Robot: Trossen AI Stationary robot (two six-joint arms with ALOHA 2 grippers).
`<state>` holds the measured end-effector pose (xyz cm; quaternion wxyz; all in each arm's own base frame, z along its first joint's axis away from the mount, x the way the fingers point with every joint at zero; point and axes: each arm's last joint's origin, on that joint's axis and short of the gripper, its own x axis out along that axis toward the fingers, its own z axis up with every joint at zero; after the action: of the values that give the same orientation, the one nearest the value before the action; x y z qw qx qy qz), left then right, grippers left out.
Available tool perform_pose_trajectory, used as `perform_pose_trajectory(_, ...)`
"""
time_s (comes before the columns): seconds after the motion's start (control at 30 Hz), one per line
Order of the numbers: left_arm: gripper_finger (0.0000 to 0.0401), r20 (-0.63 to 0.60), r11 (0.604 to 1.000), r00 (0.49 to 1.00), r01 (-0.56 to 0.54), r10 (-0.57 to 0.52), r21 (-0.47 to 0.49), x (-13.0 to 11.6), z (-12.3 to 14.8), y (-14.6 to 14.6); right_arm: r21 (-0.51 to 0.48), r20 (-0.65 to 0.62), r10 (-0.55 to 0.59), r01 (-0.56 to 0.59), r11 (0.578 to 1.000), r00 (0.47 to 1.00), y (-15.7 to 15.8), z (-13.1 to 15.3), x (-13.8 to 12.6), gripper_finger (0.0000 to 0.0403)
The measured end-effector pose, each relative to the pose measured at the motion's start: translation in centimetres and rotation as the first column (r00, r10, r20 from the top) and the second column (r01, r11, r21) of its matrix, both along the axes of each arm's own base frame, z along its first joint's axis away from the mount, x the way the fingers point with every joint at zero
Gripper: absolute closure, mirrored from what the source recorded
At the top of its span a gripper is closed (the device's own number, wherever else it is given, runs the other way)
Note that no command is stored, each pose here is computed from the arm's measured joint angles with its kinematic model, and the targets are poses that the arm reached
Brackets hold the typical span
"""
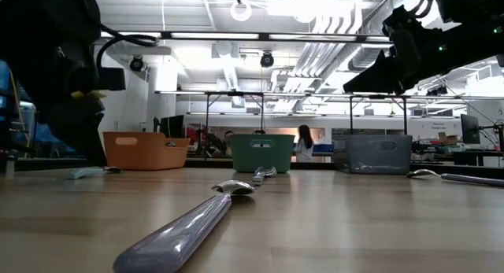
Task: Sort silverware by color (type)
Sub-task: Put the blue patterned spoon into the green bin
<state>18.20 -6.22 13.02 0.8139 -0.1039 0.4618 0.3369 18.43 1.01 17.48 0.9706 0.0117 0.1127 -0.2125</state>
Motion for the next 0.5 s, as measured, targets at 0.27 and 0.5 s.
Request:
perform_pose_trajectory(0.27,0.0247,-0.025,1.000,1.000,0.004,-0.004,-0.016,-0.01,-0.28,-0.06,0.008,0.003,-0.004,0.004,1.000,1.000,0.00,-0.01,0.00,0.0403)
perform_pose_trajectory(0.5,0.0247,-0.035,0.999,0.999,0.001,-0.003,-0.043,-0.05,-0.32,-0.12,0.005,0.002,-0.003,0.003,1.000,1.000,0.00,-0.01,0.00,0.0403)
